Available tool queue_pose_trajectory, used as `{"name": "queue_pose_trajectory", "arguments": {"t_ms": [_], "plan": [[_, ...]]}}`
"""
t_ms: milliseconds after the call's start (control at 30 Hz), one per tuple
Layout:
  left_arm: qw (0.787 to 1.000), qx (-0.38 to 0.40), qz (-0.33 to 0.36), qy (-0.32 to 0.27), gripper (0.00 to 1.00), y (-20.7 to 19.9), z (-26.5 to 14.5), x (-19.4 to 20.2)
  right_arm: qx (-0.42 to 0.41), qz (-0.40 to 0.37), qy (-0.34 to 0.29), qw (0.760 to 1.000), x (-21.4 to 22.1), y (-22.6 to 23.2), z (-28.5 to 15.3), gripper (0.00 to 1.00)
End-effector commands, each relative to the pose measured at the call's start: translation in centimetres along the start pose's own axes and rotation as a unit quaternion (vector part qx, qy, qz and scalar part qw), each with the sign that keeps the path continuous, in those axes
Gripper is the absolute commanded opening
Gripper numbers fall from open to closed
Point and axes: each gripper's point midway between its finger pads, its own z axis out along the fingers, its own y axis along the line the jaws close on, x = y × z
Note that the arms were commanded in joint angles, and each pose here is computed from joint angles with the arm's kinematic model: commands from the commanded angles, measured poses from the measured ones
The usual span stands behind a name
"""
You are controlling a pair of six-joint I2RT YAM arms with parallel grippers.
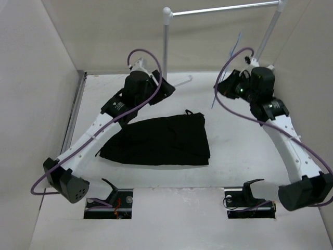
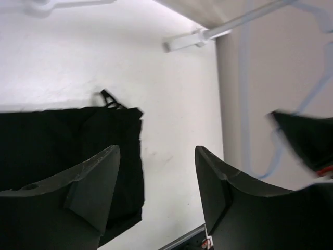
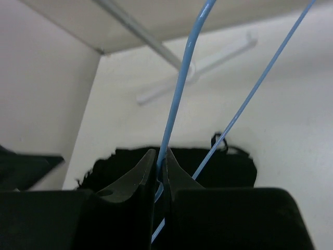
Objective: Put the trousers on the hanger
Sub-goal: Pick up the hanger from the clothesline, then place the trousers on the hanger.
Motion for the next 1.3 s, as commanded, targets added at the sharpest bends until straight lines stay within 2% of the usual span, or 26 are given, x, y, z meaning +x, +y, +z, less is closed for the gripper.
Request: {"name": "queue_pose_trajectory", "arguments": {"t_ms": [0, 233, 433, 667, 933, 1067, 1267], "plan": [[0.997, 0.048, 0.06, 0.013, 0.56, -5.0, -0.4, -0.5, 0.017, -0.012, 0.014, 1.0, 4.1, 0.3, -1.7, 0.07], [0.988, 0.058, 0.119, 0.085, 0.54, -9.9, 2.6, 4.7, 0.081, -0.029, 0.098, 0.991, 14.6, -2.4, -5.3, 0.07], [0.978, 0.049, 0.145, 0.14, 0.48, -10.6, 5.2, 9.7, 0.092, -0.012, 0.122, 0.988, 18.1, -3.2, -7.7, 0.07], [0.968, 0.037, 0.162, 0.186, 0.45, -10.5, 6.5, 13.1, 0.122, -0.027, 0.127, 0.984, 19.0, -4.3, -8.6, 0.07], [0.967, 0.055, 0.156, 0.194, 0.48, -12.4, 7.7, 14.8, 0.138, -0.048, 0.123, 0.982, 18.6, -4.7, -8.8, 0.07], [0.964, 0.039, 0.155, 0.212, 0.48, -11.5, 9.3, 16.6, 0.139, -0.061, 0.121, 0.981, 18.2, -4.4, -8.8, 0.07], [0.968, 0.014, 0.142, 0.207, 0.42, -10.0, 11.5, 16.6, 0.14, -0.075, 0.12, 0.98, 17.9, -4.0, -8.4, 0.07]]}}
